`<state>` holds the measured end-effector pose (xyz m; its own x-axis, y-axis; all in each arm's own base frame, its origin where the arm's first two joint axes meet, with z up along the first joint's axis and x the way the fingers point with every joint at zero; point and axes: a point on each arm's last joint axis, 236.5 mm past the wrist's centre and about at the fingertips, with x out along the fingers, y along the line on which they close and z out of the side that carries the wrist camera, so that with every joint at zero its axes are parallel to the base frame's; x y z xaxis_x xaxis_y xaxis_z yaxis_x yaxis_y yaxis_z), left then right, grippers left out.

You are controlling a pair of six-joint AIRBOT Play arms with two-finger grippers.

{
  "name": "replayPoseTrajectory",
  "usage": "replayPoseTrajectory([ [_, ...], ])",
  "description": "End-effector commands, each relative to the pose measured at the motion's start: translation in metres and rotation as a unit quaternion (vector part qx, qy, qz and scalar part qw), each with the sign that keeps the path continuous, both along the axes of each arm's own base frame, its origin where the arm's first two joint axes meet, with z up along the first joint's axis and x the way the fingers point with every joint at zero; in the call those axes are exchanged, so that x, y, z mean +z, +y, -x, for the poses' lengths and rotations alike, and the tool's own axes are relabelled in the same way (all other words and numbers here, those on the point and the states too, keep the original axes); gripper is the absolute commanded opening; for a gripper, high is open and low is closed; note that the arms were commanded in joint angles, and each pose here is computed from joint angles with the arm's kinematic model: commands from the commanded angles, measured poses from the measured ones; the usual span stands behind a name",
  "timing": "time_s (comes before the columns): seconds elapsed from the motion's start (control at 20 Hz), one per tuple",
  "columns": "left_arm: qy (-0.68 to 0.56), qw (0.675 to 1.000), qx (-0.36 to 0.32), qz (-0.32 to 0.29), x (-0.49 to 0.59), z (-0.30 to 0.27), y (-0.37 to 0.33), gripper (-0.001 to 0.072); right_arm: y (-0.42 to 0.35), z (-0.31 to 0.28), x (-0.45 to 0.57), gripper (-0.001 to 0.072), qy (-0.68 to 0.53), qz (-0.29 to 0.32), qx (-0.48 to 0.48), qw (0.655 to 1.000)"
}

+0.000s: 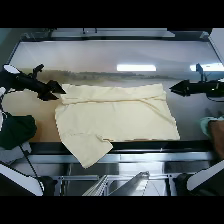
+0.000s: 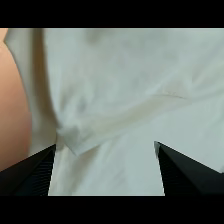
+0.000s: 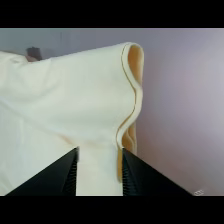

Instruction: Fold the shirts.

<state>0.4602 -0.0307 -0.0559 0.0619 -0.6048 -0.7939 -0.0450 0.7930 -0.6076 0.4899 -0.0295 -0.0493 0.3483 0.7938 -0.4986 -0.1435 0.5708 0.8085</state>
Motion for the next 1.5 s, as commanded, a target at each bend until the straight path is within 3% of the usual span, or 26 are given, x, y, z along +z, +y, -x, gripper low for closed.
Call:
replayPoseTrajectory([
  [0.0, 0.041, 0.999, -0.006, 0.016, 0.035, 0.018, 0.008, 0.0704, -0.017, 0.031, 0.035, 0.0288, 0.018, 0.004, 0.018, 1.000],
  [0.2, 0.080, 0.996, -0.019, 0.028, 0.039, 0.074, -0.007, 0.0690, -0.024, 0.098, 0.011, 0.0289, 0.123, 0.072, 0.050, 0.989],
  [0.25, 0.094, 0.995, -0.021, 0.034, 0.033, 0.095, -0.013, 0.0690, -0.020, 0.117, 0.004, 0.0301, 0.146, 0.074, 0.056, 0.985],
  [0.3, 0.113, 0.993, -0.020, 0.040, 0.025, 0.120, -0.020, 0.0690, -0.017, 0.135, -0.002, 0.0359, 0.167, 0.077, 0.060, 0.981],
  [0.35, 0.131, 0.990, -0.015, 0.045, 0.017, 0.143, -0.026, 0.0690, -0.014, 0.154, -0.009, 0.0413, 0.200, 0.076, 0.055, 0.975],
  [0.4, 0.144, 0.988, -0.007, 0.046, 0.006, 0.166, -0.033, 0.0691, -0.010, 0.170, -0.016, 0.0421, 0.220, 0.073, 0.055, 0.971],
  [0.75, 0.263, 0.962, 0.035, 0.066, -0.028, 0.311, -0.075, 0.0690, 0.013, 0.222, -0.038, 0.0421, 0.286, 0.016, 0.046, 0.957],
  [1.2, 0.170, 0.974, 0.149, -0.009, -0.072, 0.294, -0.058, 0.0690, 0.003, 0.219, -0.041, 0.0421, 0.281, 0.019, 0.025, 0.959],
  [1.45, 0.087, 0.977, 0.193, 0.006, -0.072, 0.248, -0.066, 0.0662, 0.004, 0.222, -0.040, 0.0421, 0.280, 0.019, 0.032, 0.959],
])
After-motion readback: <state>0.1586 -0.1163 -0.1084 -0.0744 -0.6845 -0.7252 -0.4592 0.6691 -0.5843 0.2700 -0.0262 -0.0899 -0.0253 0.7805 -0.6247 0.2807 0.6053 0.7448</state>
